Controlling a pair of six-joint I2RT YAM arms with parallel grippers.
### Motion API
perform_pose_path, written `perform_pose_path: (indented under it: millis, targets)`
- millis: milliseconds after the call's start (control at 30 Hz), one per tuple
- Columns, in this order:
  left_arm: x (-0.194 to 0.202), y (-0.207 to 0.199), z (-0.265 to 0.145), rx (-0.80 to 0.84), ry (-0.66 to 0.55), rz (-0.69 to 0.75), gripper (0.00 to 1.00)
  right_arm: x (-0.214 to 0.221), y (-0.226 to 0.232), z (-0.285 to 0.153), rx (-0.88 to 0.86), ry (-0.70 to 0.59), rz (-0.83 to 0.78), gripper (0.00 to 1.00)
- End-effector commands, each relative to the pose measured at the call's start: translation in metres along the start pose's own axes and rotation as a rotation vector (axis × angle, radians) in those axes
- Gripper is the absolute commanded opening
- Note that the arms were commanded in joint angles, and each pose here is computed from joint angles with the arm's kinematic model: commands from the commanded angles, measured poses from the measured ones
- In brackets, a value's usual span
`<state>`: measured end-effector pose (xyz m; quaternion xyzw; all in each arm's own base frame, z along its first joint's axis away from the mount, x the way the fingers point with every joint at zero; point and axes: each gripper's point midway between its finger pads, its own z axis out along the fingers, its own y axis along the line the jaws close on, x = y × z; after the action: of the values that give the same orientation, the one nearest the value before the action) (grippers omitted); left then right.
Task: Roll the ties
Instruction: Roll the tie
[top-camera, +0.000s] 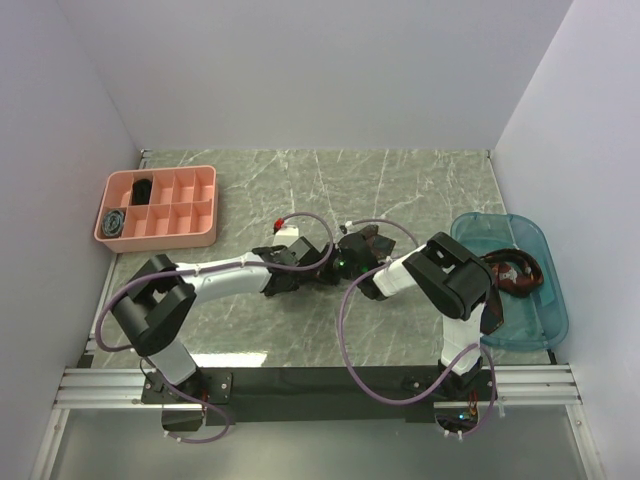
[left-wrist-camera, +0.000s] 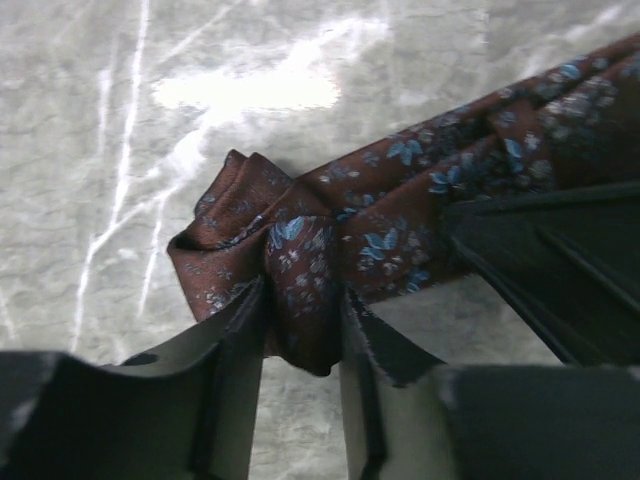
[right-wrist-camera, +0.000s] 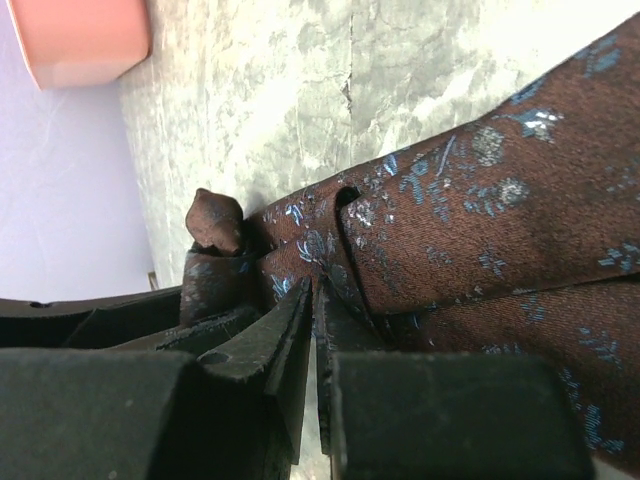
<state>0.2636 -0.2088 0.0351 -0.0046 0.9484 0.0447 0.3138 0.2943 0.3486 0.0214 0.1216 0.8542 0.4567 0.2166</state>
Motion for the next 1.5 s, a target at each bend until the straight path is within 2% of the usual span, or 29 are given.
perform_pose_path:
  millis: [0,200,333,733,1000,1100,1200,1233,1367,1467]
  targets:
    - [0.009,-0.022,-0.006,0.131,0.026,-0.021,0.39,-0.009,0.012,-0.007,-0.045,-0.013,-0.075,0.13]
    - [0.004,-0.025,-0.011,0.176,0.001,-0.030,0.42,-0.014,0.035,-0.011,-0.105,0.002,-0.176,0.17]
    - [-0.002,-0.026,-0.017,0.208,-0.030,-0.048,0.47,-0.017,0.054,-0.012,-0.171,0.032,-0.249,0.27]
    - [-0.005,-0.026,-0.021,0.250,-0.056,-0.074,0.47,-0.003,0.062,-0.002,-0.228,0.169,-0.318,0.50]
    - [-0.005,-0.030,-0.018,0.253,-0.049,-0.075,0.48,0.012,0.042,0.004,-0.172,0.265,-0.311,0.51]
    - [-0.006,-0.031,-0.017,0.253,-0.049,-0.075,0.47,0.016,0.038,0.004,-0.170,0.291,-0.314,0.46]
    - [-0.005,-0.032,-0.017,0.254,-0.046,-0.077,0.48,0.018,0.033,0.005,-0.160,0.301,-0.308,0.34]
    - [-0.006,-0.033,-0.017,0.258,-0.049,-0.081,0.48,0.019,0.030,0.006,-0.155,0.305,-0.306,0.25]
    - [-0.010,-0.034,-0.023,0.280,-0.058,-0.085,0.48,0.016,0.021,0.007,-0.148,0.303,-0.294,0.08]
    - [-0.020,-0.036,-0.038,0.316,-0.073,-0.068,0.61,0.016,0.012,0.008,-0.129,0.306,-0.303,0.01]
